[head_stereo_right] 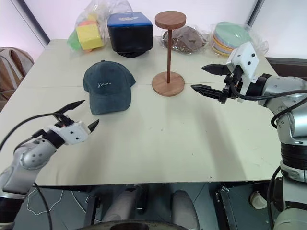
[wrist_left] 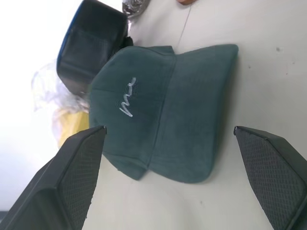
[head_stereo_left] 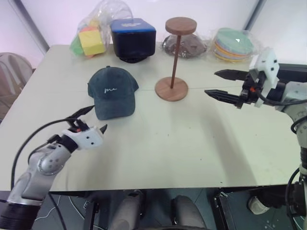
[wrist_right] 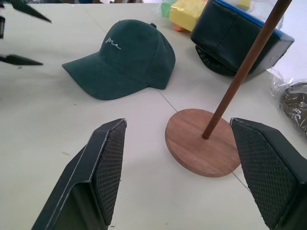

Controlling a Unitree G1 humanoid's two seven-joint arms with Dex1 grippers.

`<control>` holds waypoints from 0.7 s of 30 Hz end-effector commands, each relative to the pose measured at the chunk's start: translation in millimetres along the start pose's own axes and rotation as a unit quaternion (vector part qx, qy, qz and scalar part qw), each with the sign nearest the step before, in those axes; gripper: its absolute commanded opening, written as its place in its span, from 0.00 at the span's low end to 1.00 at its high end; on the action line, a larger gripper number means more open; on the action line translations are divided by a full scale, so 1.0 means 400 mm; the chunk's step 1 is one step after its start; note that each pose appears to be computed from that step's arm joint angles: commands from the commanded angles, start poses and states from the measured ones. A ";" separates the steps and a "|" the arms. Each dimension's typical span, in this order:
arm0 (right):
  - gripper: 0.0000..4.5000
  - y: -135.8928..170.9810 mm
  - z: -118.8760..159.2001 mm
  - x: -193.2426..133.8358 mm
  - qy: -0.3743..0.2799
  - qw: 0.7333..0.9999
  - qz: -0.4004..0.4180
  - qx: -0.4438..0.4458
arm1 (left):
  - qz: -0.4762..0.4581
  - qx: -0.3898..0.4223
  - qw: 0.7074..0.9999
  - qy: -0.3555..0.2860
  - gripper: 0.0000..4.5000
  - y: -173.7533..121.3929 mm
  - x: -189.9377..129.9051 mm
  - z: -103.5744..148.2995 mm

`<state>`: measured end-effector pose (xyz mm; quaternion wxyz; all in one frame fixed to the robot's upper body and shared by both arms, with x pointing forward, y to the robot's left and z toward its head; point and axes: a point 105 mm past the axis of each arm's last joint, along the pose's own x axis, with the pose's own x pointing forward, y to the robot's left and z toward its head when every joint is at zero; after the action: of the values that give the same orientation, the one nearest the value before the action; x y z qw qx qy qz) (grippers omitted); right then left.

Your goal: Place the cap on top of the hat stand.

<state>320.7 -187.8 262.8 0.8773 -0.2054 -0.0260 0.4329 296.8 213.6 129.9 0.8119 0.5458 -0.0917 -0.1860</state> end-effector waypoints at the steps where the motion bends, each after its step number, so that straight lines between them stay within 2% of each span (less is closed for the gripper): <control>1: 0.79 0.003 0.036 -0.001 -0.016 1.000 -0.001 -0.023 | 0.009 0.017 1.000 -0.008 1.00 -0.014 0.014 0.000; 8: 0.79 0.003 0.040 -0.001 -0.018 1.000 -0.004 -0.025 | -0.001 0.021 1.000 -0.001 1.00 -0.049 0.048 -0.026; 21: 0.79 0.005 0.045 -0.007 -0.018 0.999 -0.014 -0.028 | 0.036 0.061 0.997 0.043 1.00 -0.025 0.100 -0.099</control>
<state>319.8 -184.6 265.1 0.8800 -0.2069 -0.0299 0.4266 342.9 224.0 105.6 0.7895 0.5913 -0.0917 -0.1365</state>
